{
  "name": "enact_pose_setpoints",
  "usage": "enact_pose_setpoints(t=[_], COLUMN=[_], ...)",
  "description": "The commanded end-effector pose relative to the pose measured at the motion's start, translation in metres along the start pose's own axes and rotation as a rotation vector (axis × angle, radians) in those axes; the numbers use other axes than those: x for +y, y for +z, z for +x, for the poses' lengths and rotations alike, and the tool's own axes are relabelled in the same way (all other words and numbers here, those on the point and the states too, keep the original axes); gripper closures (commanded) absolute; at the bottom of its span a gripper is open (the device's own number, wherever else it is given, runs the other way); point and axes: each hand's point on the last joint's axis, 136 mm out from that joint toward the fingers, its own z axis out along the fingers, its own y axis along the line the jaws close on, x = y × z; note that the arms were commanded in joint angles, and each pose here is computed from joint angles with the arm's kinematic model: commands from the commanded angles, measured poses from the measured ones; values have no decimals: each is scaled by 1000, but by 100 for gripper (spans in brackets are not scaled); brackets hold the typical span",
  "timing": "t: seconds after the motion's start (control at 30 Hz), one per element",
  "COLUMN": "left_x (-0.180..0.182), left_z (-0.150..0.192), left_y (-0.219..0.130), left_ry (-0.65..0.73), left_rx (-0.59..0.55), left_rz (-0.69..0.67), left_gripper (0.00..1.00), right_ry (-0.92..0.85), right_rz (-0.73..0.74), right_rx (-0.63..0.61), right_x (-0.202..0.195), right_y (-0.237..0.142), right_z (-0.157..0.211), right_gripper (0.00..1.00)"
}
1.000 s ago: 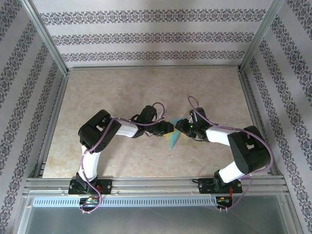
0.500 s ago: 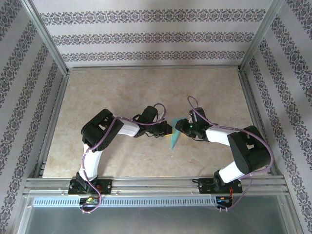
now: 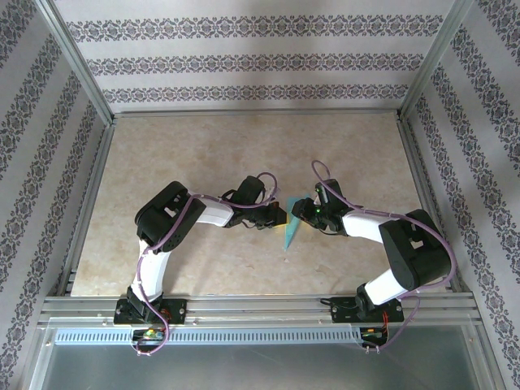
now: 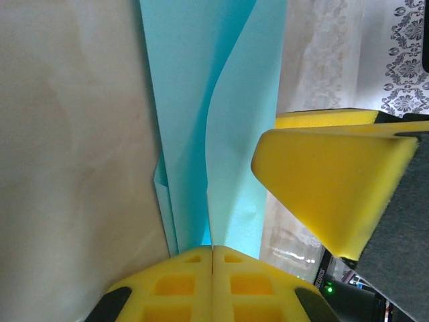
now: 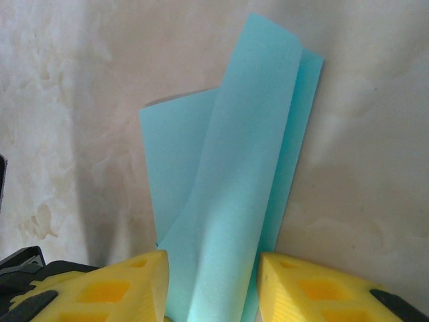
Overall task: Fold a paper plane with a square sheet of paper (fold left side to right side)
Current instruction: Fold the wing for the fifth time at the center of the table.
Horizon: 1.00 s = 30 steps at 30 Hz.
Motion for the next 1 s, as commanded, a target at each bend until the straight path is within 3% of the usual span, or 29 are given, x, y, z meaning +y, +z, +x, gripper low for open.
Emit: enact_pose_setpoints(t=[0.0, 0.43, 0.97], left_x=[22, 6, 31], left_z=[-2, -7, -4], left_y=[-4, -10, -9], left_ry=[-1, 56, 20], left_rx=[-25, -42, -38], left_rz=[-107, -74, -183], left_gripper=[98, 100, 100], right_ry=[-37, -41, -42], right_rz=[30, 27, -23], right_rx=[28, 38, 11], right_x=[-6, -4, 12], right_y=[13, 15, 2], right_z=[10, 10, 2], right_gripper=[58, 58, 58])
